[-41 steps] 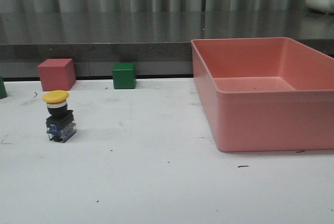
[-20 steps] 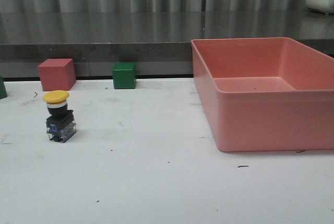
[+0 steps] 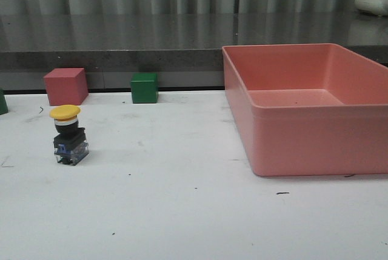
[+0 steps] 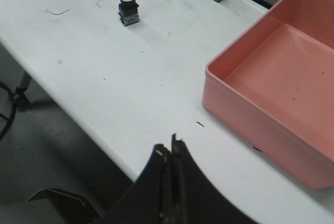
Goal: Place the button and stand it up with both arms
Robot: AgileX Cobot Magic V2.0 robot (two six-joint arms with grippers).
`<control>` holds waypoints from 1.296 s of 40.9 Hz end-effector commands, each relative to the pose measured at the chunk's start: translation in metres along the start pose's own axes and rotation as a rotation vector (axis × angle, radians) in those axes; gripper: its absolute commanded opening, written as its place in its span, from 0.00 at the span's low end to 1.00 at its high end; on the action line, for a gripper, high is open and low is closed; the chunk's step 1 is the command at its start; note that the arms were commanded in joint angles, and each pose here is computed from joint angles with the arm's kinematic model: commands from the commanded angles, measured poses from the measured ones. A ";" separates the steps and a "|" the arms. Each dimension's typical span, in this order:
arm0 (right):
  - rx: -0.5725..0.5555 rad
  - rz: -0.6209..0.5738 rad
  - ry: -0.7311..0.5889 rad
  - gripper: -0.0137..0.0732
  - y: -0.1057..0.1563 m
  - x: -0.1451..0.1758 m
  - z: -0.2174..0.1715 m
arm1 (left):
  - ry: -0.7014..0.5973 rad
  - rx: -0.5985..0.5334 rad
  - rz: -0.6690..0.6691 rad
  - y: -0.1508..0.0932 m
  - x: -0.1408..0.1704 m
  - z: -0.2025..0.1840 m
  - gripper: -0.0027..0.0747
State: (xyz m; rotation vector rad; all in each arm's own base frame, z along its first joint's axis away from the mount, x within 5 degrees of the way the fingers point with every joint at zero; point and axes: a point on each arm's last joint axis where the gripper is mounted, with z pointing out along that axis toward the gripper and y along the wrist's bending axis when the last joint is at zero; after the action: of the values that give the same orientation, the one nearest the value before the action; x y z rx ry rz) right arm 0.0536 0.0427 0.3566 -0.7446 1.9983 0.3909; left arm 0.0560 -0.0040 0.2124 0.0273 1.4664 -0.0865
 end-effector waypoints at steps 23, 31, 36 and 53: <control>0.592 0.138 -0.606 0.02 -0.026 0.121 0.045 | -0.091 0.001 -0.016 0.000 -0.004 -0.002 0.01; 0.628 0.118 -0.684 0.02 -0.026 0.135 0.052 | -0.091 0.001 -0.016 0.000 -0.004 -0.002 0.01; 0.628 0.116 -0.687 0.02 -0.026 0.135 0.051 | -0.089 0.001 -0.016 0.000 -0.004 -0.002 0.01; 0.628 0.118 -0.682 0.02 -0.026 0.135 0.052 | -0.089 0.001 -0.016 0.000 -0.004 -0.002 0.01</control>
State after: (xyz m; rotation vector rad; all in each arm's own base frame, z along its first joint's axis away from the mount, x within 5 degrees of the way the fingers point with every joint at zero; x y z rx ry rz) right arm 0.0564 0.0043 0.2050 -0.0650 1.4923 0.0518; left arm 0.0560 -0.0040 0.2124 0.0269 1.4664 -0.0870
